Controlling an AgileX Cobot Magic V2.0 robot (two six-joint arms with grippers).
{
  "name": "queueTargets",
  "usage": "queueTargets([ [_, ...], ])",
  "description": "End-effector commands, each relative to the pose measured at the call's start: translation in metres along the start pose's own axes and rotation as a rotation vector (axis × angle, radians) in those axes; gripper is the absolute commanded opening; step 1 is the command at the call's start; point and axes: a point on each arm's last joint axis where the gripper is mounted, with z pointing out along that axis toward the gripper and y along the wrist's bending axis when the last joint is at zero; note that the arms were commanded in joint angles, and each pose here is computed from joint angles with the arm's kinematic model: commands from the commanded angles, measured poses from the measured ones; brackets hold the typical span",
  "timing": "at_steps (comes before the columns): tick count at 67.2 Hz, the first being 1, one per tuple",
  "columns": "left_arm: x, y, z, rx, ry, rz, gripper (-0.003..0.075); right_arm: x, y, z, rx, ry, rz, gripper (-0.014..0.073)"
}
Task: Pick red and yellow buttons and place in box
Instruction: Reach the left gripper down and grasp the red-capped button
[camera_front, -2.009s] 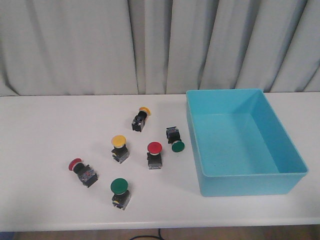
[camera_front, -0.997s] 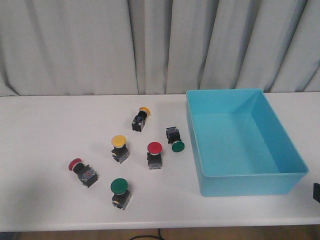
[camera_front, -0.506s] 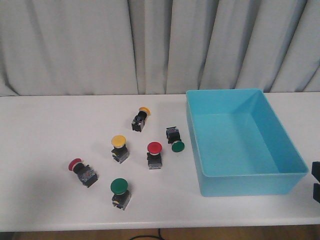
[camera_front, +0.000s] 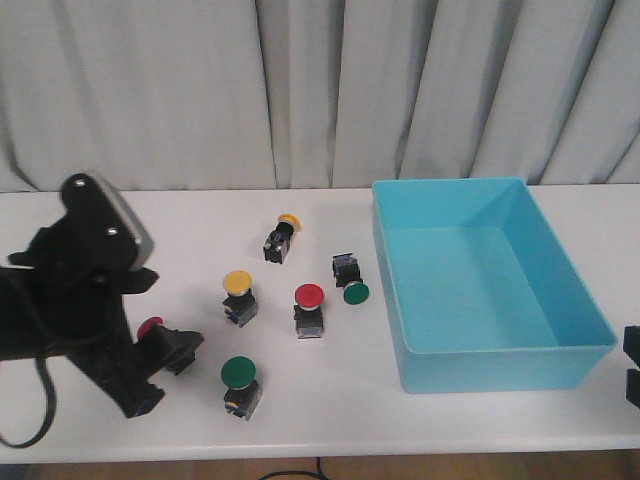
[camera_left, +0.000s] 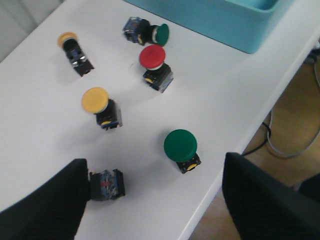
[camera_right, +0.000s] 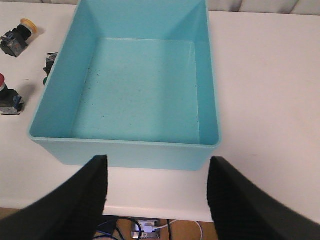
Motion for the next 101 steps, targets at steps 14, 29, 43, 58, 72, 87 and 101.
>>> queueTargets([
  [14, -0.049, 0.021, 0.069, 0.069, 0.032, 0.166, 0.0538, -0.013, -0.001, -0.004, 0.005, -0.078, -0.001, 0.0435],
  [29, -0.071, 0.035, 0.126, 0.192, 0.131, 0.262, 0.0538, -0.013, 0.0, -0.004, 0.003, -0.077, 0.003, 0.0435],
  [43, -0.083, 0.047, 0.178, 0.258, 0.176, 0.3, 0.0538, -0.013, 0.0, -0.004, 0.003, -0.077, 0.003, 0.0435],
  [58, -0.089, 0.055, 0.221, 0.307, 0.202, 0.328, 0.0538, -0.013, 0.0, -0.004, 0.003, -0.077, 0.003, 0.0435],
  [72, -0.086, 0.057, 0.249, 0.335, 0.222, 0.327, 0.0538, -0.013, 0.0, -0.004, 0.003, -0.077, 0.003, 0.0435],
  [87, -0.084, 0.057, 0.254, 0.347, 0.229, 0.334, 0.0472, -0.013, 0.0, -0.004, 0.003, -0.077, 0.003, 0.0435],
  [101, -0.084, 0.056, 0.252, 0.357, 0.238, 0.324, 0.0314, -0.013, 0.0, -0.004, 0.003, -0.077, 0.003, 0.0435],
])
